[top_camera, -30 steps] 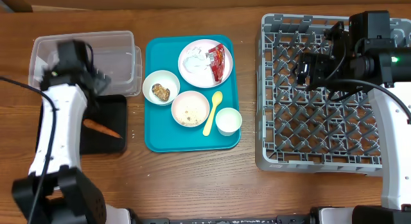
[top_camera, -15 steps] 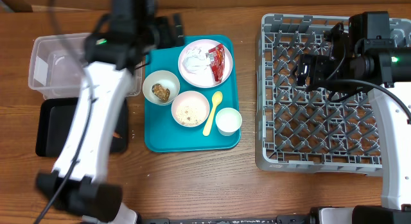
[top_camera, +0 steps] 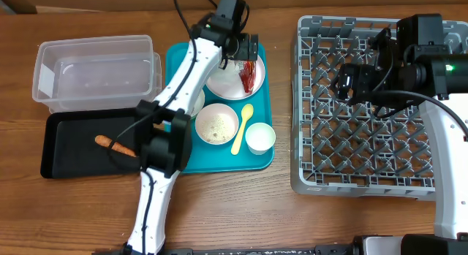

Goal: Sort waste into correct bins and load items into the dishwasher
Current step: 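Grasp the red wrapper and tissue on the plate with the left gripper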

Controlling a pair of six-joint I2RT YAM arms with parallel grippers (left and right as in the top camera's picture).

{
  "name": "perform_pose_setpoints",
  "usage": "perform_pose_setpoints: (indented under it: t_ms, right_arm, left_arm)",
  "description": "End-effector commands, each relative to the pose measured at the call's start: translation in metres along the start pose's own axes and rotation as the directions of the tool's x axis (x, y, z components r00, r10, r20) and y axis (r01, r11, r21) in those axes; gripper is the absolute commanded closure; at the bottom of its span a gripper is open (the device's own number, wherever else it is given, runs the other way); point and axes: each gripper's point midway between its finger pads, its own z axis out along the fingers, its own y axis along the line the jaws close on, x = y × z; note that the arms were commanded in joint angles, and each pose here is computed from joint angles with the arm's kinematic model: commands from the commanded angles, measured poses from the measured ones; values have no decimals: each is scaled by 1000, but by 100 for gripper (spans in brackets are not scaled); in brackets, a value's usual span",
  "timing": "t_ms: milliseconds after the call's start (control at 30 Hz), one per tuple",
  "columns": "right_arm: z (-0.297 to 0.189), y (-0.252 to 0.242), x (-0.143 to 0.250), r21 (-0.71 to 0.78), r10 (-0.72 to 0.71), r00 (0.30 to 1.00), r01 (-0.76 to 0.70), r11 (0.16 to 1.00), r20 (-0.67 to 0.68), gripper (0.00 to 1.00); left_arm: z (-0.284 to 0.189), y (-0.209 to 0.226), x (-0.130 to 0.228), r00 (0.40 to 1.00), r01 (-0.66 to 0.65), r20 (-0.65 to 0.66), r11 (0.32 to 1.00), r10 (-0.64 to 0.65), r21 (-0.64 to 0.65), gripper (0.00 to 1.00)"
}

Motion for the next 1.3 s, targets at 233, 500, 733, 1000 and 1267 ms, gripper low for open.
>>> perform_pose_setpoints:
  t_ms: [233, 500, 733, 1000, 1267]
  right_arm:
    - [0, 1, 0, -6, 1, 1000, -1, 1000, -2, 0]
    - [0, 2, -2, -7, 0, 1000, 0, 1000, 6, 0]
    - [0, 2, -1, -8, 0, 1000, 0, 1000, 4, 0]
    - [0, 2, 2, -8, 3, 1000, -3, 1000, -8, 0]
    - [0, 2, 2, -8, 4, 1000, -4, 1000, -11, 0]
  left_arm:
    - [17, -6, 29, 991, -94, -101, 995, 90, -31, 0]
    - [44, -10, 55, 977, -139, -168, 990, 131, -36, 0]
    - [44, -9, 54, 979, -130, -163, 991, 122, -37, 23]
    - [44, -10, 54, 979, -130, -162, 991, 123, -32, 96]
    - [-11, -10, 5, 992, -103, -78, 994, 101, -27, 96]
